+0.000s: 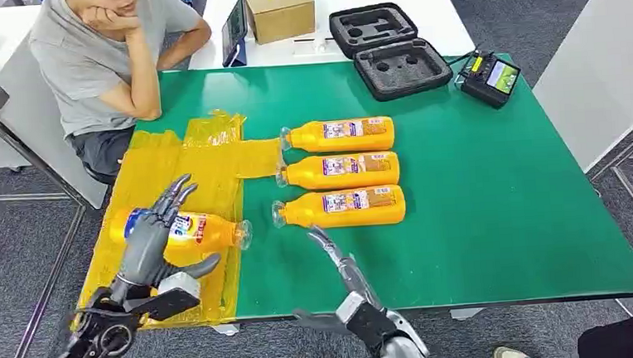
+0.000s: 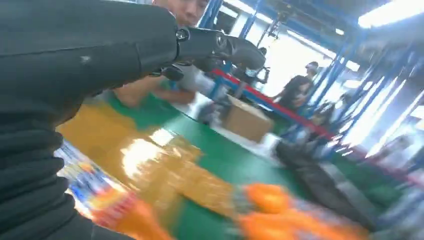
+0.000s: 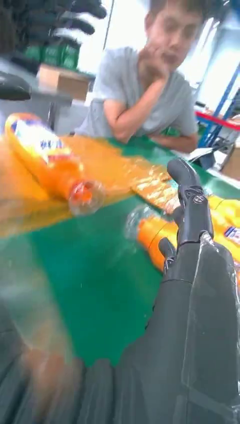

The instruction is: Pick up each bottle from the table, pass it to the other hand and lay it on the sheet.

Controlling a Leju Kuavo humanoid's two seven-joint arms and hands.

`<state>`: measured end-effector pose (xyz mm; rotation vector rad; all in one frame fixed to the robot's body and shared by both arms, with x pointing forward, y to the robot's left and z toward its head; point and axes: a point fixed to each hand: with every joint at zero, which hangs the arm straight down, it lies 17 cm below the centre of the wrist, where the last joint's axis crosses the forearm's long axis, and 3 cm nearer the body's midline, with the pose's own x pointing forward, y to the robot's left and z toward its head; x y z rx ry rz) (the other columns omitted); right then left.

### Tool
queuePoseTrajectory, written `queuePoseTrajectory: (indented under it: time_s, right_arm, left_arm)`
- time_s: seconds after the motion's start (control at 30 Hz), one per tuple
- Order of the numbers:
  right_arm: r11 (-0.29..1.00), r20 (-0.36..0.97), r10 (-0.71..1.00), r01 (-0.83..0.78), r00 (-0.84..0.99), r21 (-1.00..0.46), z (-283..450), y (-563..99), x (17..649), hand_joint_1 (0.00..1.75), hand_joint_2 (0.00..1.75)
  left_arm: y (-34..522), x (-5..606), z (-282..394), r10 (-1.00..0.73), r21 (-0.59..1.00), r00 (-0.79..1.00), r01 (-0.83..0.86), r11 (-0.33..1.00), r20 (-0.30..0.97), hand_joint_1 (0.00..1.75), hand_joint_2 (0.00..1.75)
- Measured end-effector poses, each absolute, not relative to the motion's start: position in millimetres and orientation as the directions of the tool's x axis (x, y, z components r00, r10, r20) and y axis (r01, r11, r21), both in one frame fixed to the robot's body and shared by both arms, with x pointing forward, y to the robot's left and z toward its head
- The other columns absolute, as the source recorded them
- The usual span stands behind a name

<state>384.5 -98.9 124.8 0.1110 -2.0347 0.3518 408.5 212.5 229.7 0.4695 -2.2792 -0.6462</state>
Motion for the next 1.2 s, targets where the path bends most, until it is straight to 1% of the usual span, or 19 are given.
queuePoseTrajectory:
  time_s: [0.07,0.13,0.37,0.43,0.5,0.53,0.57,0.6,0.67,0.7,0.77,0.8,0.83,0.9,1.0,1.03,1.2]
  right_arm:
    - [0.962,0.866,0.048,-0.210,-0.497,-0.174,140,-105,379,0.00,1.75]
    - [0.969,0.850,0.046,-0.183,-0.525,-0.166,153,-111,374,0.00,1.75]
    - [0.970,0.848,0.047,-0.180,-0.528,-0.166,154,-111,373,0.00,1.75]
    - [0.971,0.841,0.049,-0.171,-0.538,-0.166,159,-113,372,0.00,1.75]
    - [0.977,0.827,0.051,-0.145,-0.560,-0.158,169,-119,367,0.00,1.75]
    - [0.982,0.816,0.047,-0.121,-0.575,-0.142,179,-127,362,0.00,0.00]
    - [0.988,0.811,0.067,-0.073,-0.582,-0.134,184,-141,353,0.00,0.00]
    - [0.979,0.799,0.163,-0.004,-0.578,-0.203,176,-158,346,0.00,0.00]
    - [0.975,0.798,0.191,0.015,-0.571,-0.223,172,-166,344,0.00,0.00]
    - [0.972,0.798,0.208,0.027,-0.566,-0.234,170,-172,344,0.00,1.75]
    - [0.968,0.801,0.231,0.048,-0.552,-0.246,166,-185,346,0.00,1.75]
    - [0.969,0.805,0.230,0.054,-0.547,-0.240,165,-190,347,0.00,0.00]
    - [0.975,0.817,0.214,0.060,-0.535,-0.216,163,-201,349,0.00,1.75]
    - [0.984,0.836,0.174,0.060,-0.521,-0.167,162,-214,352,0.00,1.75]
    - [1.000,0.864,0.024,0.015,-0.503,-0.019,163,-229,356,0.00,1.75]
    - [1.000,0.865,-0.002,0.011,-0.501,0.009,163,-235,356,0.00,1.75]
    - [0.997,0.871,0.047,0.075,-0.489,-0.011,158,-255,360,0.00,1.75]
  left_arm:
    - [206,401,236,-0.406,0.465,-0.692,-0.114,0.878,0.596,0.00,1.75]
    - [198,394,237,-0.332,0.389,-0.693,-0.080,0.918,0.639,0.00,1.75]
    - [196,393,238,-0.323,0.379,-0.694,-0.077,0.922,0.644,0.00,1.75]
    - [194,391,237,-0.310,0.366,-0.693,-0.072,0.928,0.651,0.00,1.75]
    - [187,385,236,-0.270,0.320,-0.686,-0.057,0.946,0.676,0.00,1.75]
    - [178,380,235,-0.230,0.269,-0.679,-0.049,0.962,0.697,0.00,1.75]
    - [164,374,235,-0.179,0.200,-0.664,-0.045,0.979,0.726,0.00,1.75]
    - [152,371,236,-0.124,0.145,-0.659,-0.022,0.989,0.742,0.00,1.75]
    - [149,369,235,-0.101,0.121,-0.658,-0.015,0.993,0.746,0.00,1.75]
    - [147,368,235,-0.082,0.103,-0.658,-0.007,0.995,0.748,0.00,1.75]
    - [145,366,236,-0.036,0.058,-0.658,0.012,0.998,0.752,0.00,1.75]
    - [143,366,236,-0.020,0.043,-0.656,0.019,0.999,0.754,0.00,1.75]
    - [140,366,235,0.001,0.027,-0.652,0.032,0.999,0.758,0.00,1.75]
    - [135,366,235,0.023,0.008,-0.645,0.045,0.999,0.764,0.00,1.75]
    - [119,371,237,0.063,-0.014,-0.642,0.081,0.997,0.764,0.00,1.75]
    - [114,373,238,0.077,-0.023,-0.639,0.093,0.995,0.765,0.00,1.75]
    - [99,374,243,0.090,-0.031,-0.642,0.102,0.994,0.761,0.00,1.75]
